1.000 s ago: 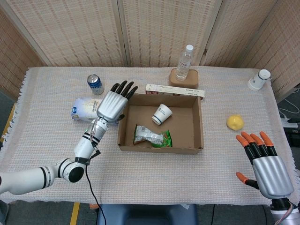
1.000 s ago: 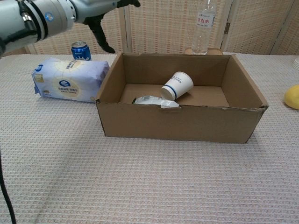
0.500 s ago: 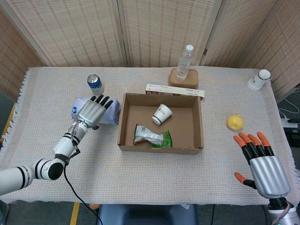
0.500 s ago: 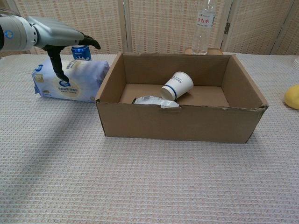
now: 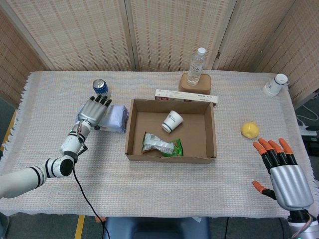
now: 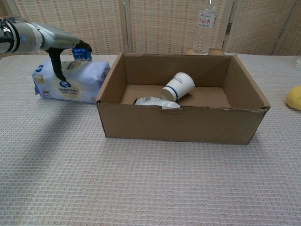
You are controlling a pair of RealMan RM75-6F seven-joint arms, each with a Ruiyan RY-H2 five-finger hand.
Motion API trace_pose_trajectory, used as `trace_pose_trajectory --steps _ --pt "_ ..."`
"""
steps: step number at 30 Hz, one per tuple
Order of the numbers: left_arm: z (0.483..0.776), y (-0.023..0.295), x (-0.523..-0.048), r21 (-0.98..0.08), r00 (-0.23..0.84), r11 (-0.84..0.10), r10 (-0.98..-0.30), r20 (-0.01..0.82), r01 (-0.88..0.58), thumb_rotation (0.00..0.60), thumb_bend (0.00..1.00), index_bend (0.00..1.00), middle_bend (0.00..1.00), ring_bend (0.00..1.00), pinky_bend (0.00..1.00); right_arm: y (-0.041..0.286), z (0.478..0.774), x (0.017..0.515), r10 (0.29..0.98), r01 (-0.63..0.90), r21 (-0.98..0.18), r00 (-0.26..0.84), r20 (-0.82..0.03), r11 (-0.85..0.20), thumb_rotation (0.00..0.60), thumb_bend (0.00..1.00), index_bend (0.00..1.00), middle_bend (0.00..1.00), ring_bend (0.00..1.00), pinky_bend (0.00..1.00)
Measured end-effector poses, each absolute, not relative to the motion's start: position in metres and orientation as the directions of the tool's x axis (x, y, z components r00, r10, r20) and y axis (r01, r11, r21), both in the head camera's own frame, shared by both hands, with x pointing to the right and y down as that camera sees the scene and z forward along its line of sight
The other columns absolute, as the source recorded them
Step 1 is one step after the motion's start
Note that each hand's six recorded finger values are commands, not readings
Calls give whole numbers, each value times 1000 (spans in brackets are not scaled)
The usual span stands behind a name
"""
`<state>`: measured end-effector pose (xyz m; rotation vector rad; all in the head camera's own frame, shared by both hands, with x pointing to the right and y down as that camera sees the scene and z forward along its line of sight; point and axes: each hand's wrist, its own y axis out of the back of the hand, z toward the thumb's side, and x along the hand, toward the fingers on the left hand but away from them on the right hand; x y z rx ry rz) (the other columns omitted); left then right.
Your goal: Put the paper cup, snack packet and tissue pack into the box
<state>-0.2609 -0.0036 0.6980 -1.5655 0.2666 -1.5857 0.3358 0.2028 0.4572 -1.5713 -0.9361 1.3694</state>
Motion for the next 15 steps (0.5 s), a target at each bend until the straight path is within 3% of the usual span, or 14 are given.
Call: trace_pose_trajectory --steps 15 --pt "723 -6 -276 -635 83 -653 -667 740 414 600 147 0 0 0 184 203 463 331 910 9 -919 142 -390 -395 600 0 125 97 0 0"
